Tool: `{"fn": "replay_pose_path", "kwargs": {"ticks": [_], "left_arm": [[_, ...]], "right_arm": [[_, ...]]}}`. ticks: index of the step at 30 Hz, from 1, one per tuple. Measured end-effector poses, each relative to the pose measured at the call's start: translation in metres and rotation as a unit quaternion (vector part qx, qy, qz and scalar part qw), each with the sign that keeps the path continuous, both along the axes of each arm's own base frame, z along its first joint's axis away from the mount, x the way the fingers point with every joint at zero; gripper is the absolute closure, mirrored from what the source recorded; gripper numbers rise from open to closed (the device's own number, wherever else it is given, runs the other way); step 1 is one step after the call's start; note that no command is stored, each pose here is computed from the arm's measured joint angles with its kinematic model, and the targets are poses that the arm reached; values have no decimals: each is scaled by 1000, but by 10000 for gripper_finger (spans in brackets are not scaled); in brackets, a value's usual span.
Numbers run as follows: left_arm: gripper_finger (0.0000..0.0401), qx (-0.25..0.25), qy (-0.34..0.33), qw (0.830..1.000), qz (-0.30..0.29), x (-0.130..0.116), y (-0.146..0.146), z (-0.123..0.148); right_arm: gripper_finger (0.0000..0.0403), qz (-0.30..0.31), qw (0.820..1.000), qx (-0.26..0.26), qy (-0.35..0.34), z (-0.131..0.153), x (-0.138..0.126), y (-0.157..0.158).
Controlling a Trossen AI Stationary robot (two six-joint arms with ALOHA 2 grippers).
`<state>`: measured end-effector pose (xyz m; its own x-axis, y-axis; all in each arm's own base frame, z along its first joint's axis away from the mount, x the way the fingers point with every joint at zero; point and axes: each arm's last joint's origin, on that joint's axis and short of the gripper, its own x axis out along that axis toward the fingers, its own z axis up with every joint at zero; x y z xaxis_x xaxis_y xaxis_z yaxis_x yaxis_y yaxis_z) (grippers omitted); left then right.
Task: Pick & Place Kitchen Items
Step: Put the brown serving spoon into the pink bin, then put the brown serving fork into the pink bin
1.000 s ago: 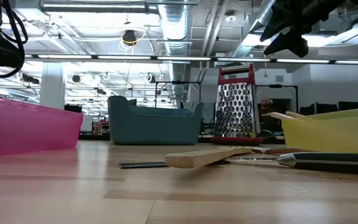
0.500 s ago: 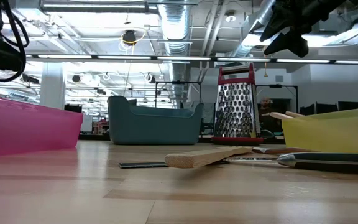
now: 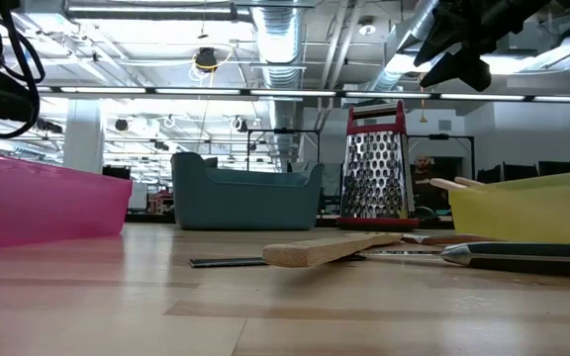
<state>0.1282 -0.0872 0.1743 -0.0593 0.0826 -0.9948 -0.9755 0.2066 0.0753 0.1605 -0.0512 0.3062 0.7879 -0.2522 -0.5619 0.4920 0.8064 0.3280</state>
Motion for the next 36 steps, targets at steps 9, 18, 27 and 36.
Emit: {"fn": "replay_pose_path", "kwargs": {"ticks": [9,18,27,36], "left_arm": [[273,-3,-4,1000,-16,0,0,0],[232,-63,-84,993,-52,-1,5,34],[219,-53,-334,939,-67,-2,14,81],[219,92,-531,833,-126,45,-2,103]], "right_arm": [[182,0,1000,0,0,0,0,0],[182,0,1000,0,0,0,0,0],[182,7,1000,5,13,-2,-1,3],[182,3,999,23,24,-5,-2,5]]}}
